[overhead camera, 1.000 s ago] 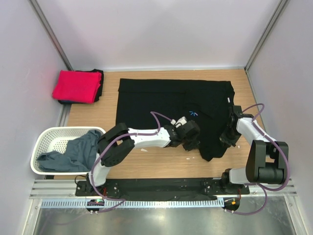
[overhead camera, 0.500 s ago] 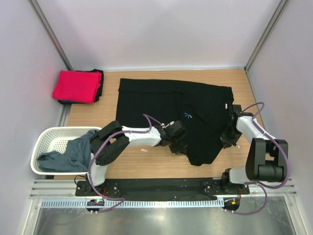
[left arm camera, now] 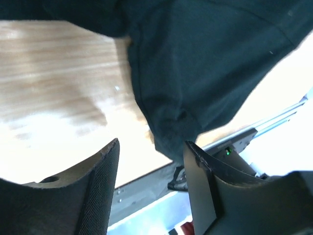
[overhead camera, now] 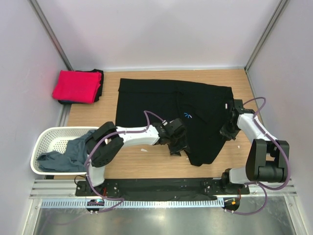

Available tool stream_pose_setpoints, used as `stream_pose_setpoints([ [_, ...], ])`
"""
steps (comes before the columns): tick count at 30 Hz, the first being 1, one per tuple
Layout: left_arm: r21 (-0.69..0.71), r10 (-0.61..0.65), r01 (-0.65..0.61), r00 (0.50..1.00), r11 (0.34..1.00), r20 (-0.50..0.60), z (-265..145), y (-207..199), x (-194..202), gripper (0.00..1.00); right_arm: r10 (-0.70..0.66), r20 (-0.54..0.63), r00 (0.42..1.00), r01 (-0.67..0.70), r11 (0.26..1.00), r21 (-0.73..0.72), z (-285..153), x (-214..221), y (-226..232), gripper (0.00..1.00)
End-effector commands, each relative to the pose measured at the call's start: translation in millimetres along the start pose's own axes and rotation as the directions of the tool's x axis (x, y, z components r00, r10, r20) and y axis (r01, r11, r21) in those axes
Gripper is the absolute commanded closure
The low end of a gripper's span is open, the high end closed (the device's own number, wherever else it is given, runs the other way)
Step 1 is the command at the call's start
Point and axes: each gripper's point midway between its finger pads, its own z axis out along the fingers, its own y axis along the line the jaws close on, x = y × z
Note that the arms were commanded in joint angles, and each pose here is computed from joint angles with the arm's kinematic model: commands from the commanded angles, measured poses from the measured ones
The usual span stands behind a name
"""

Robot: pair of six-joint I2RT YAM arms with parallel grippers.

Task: Fold and stack the t-shirts
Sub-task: Fold the tshirt

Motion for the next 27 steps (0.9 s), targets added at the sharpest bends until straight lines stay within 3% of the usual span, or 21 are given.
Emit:
stream_pose_setpoints([
  [1, 0.058, 0.088, -0.091, 0.995, 0.994, 0.049, -37, -31, -1, 0.43, -0.021, 0.073, 0.997, 0.024, 0.999, -0.045, -6, -25, 16, 0.86],
  [6, -0.019, 0.238, -0.238, 0.96, 0.971, 0.147, -54, -41, 2, 0.39, -0.046, 0.07, 0.996, 0.049, 0.997, -0.053, 7, -30, 23, 0.85],
  [7, -0.008, 0.265, -0.268, 0.946, 0.963, 0.188, -62, -59, -3, 0.39, -0.053, 0.067, 0.996, 0.056, 0.998, -0.043, 11, -30, 22, 0.85],
  [12, -0.06, 0.454, -0.451, 0.875, 0.891, 0.169, -54, -87, 12, 0.4, -0.074, 0.014, 0.997, 0.073, 0.996, 0.047, 29, -29, 12, 0.88],
  [13, -0.111, 0.525, -0.514, 0.841, 0.851, 0.13, -41, -76, 15, 0.41, -0.077, 0.02, 0.997, 0.076, 0.996, 0.051, 30, -32, 13, 0.9],
  [16, -0.114, 0.631, -0.621, 0.759, 0.776, 0.16, -37, -92, 10, 0.43, -0.07, 0.058, 0.996, 0.067, 0.996, 0.053, 28, -43, 15, 0.91],
  [17, -0.118, 0.698, -0.689, 0.696, 0.715, 0.168, -34, -92, 10, 0.45, -0.065, 0.071, 0.995, 0.061, 0.997, 0.055, 28, -47, 14, 0.91],
  [18, -0.136, 0.721, -0.708, 0.674, 0.693, 0.159, -25, -77, 9, 0.47, -0.054, 0.083, 0.995, 0.05, 0.998, 0.05, 28, -50, 14, 0.91],
  [20, -0.083, 0.762, -0.768, 0.605, 0.635, 0.23, -20, -90, 6, 0.49, -0.035, 0.089, 0.995, 0.031, 0.998, 0.05, 31, -55, 13, 0.91],
  [21, -0.083, 0.783, -0.788, 0.585, 0.61, 0.209, -10, -78, 9, 0.49, -0.014, 0.086, 0.996, 0.011, 0.999, 0.038, 34, -59, 11, 0.92],
  [27, -0.061, 0.85, -0.868, 0.464, 0.492, 0.25, 3, -90, 7, 0.5, 0.036, 0.07, 0.997, -0.035, 0.999, -0.011, 43, -65, 16, 0.94],
])
